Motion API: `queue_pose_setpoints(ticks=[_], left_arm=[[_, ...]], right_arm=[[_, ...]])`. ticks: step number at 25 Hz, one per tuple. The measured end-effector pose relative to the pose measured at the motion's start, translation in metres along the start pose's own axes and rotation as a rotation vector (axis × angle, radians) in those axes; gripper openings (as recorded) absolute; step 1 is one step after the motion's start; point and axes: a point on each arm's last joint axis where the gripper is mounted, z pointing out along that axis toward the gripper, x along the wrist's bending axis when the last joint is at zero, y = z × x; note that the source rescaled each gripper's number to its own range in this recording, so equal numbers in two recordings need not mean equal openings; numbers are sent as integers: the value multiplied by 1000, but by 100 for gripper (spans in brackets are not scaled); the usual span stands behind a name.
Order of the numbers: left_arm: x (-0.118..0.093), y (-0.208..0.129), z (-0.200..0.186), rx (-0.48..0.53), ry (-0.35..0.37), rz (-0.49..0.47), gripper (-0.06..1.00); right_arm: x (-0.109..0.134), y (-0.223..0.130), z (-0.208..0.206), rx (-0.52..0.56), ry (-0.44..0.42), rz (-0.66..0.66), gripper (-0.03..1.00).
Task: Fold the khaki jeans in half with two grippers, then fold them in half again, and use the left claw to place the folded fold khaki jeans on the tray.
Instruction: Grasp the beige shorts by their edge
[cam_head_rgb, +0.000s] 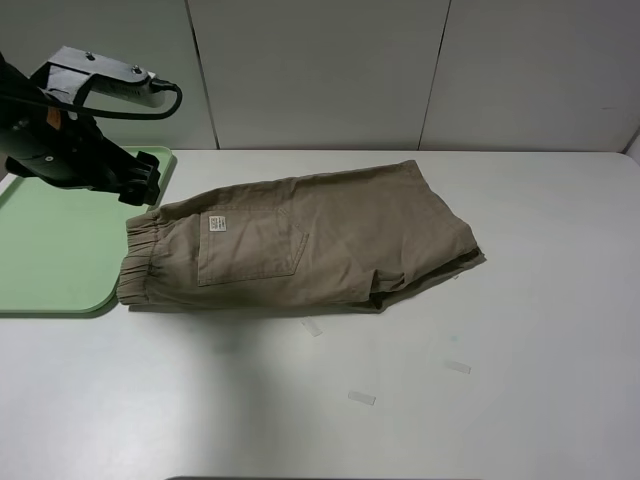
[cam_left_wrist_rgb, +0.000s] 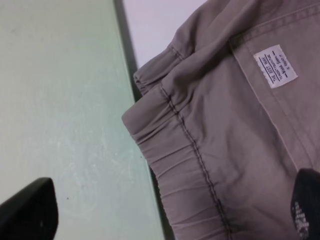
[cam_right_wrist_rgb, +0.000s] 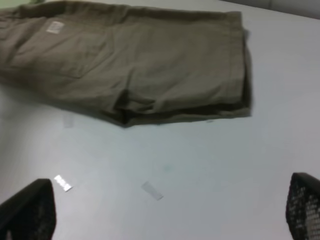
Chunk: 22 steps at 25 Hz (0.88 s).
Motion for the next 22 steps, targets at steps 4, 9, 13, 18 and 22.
queue_pose_setpoints(ticks=[4, 9, 13, 18, 22], left_arm=[[0, 0, 0, 0, 0, 0, 92], [0, 0, 0, 0, 0, 0, 92], [0, 0, 0, 0, 0, 0, 92], [0, 0, 0, 1, 0, 0, 92], [0, 0, 0, 3, 1, 0, 92]], right_arm=[[0, 0, -1, -17, -137, 73, 100], [1, -4, -7, -74, -308, 160, 100], [2, -4, -7, -84, -389, 203, 100], [2, -4, -7, -87, -404, 212, 100], [2, -4, -7, -87, -404, 212, 100]])
